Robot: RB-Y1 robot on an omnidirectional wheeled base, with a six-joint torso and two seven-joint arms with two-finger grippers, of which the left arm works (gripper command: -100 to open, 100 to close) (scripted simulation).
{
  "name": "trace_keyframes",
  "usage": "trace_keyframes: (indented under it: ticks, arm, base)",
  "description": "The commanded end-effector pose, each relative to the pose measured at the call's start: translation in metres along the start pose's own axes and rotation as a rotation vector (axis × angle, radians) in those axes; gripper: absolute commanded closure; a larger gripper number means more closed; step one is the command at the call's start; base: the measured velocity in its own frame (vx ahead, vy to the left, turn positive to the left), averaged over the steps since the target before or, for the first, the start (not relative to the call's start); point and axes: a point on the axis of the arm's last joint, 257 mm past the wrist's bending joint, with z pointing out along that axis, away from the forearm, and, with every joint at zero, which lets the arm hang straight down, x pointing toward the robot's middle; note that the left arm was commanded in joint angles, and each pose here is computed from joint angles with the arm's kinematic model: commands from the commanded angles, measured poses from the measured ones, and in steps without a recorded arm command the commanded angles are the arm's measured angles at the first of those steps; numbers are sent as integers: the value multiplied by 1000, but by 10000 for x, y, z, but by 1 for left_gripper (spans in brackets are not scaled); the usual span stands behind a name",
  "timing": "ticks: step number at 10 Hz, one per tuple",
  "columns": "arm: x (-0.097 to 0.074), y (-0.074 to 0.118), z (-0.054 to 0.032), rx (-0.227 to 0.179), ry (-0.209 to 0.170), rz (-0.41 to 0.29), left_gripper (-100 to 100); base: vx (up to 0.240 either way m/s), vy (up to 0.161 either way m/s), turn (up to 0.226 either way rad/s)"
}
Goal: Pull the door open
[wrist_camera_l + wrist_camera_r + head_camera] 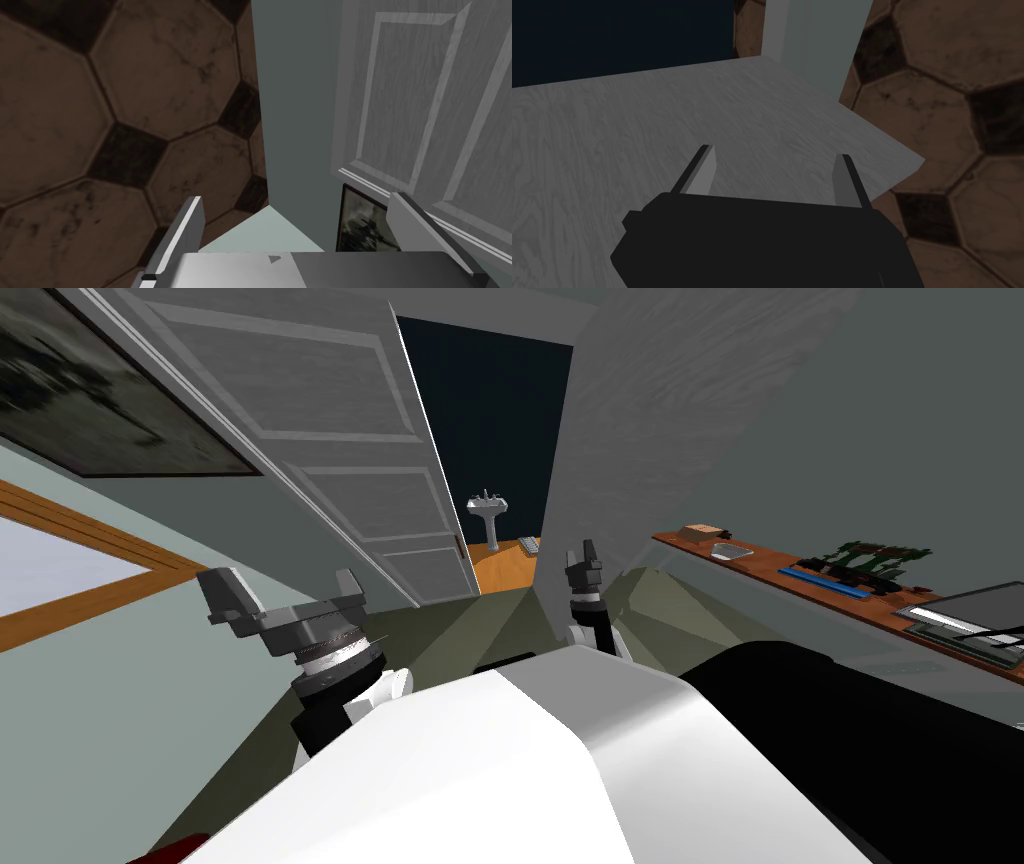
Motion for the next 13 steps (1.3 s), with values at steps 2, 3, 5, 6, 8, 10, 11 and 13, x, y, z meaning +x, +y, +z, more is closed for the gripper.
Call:
trace_keyframes:
  ticks: [2, 3, 5, 6, 8, 10, 11, 13]
  arm:
    - [-9, 200, -59, -27, -6, -89, -100]
    - [-11, 237, -71, -33, -7, -105, -100]
    - [-18, 340, -105, -47, -13, -150, -100]
    - [-22, 394, -123, -54, -17, -173, -100]
    - [-35, 572, -188, -79, -30, -248, -100]
    - [-46, 705, -241, -98, -42, -304, -100]
    - [-51, 771, -268, -108, -49, -331, -100]
    - [-65, 923, -335, -129, -66, -393, -100]
  base:
    - [117, 33, -101]
    - [122, 9, -57]
    - [93, 9, -50]
    - [92, 8, -69]
    - [118, 26, -90]
    - [96, 22, -70]
    - [97, 13, -77]
    - [97, 37, -89]
